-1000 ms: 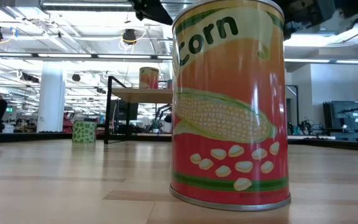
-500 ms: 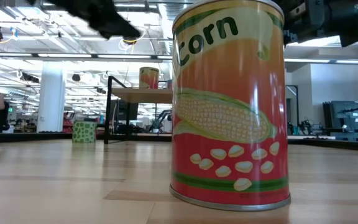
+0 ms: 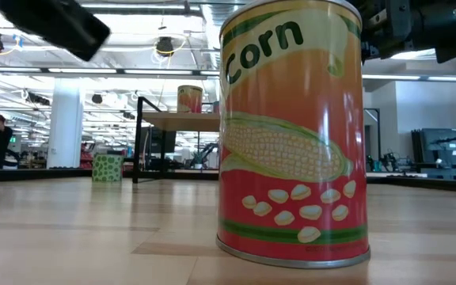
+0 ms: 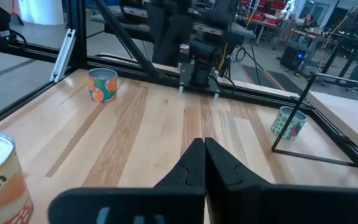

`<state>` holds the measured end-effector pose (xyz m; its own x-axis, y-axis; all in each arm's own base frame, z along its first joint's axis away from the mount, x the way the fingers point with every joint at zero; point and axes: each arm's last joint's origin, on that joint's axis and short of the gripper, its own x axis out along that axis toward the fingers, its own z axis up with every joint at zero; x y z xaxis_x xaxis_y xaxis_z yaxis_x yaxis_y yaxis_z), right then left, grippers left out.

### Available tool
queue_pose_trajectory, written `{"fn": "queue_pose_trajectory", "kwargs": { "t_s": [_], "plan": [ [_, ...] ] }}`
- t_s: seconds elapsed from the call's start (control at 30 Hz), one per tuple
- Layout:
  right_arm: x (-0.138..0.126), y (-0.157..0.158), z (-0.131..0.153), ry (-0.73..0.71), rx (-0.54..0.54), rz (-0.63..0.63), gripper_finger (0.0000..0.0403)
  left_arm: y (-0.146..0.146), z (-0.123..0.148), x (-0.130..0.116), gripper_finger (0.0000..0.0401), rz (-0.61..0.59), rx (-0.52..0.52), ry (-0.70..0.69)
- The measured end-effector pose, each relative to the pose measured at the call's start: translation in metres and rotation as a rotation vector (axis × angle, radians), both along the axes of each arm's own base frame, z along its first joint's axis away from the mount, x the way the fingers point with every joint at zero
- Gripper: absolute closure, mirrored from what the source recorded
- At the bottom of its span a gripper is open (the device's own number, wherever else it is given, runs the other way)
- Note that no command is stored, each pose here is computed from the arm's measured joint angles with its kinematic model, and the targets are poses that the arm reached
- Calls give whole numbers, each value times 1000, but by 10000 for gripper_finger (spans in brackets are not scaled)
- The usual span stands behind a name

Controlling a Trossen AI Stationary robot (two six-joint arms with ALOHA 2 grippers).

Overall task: Pick and place cans onto a shelf
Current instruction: Put the canned orange on the shelf

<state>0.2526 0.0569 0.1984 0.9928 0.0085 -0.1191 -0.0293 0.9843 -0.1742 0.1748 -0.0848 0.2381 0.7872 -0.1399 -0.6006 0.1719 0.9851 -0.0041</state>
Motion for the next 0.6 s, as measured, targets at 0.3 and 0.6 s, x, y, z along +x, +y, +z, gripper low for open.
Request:
{"fn": "queue_pose_trajectory", "kwargs": {
  "t_s": [0.3, 0.6],
  "plan": [
    [0, 0, -2, 16, -5, 0, 393, -44, 6, -17, 329, -31, -124, 195],
    [0, 1, -2, 19, 3, 3, 392, -85, -3, -22, 286, 32, -113, 454]
  ]
}}
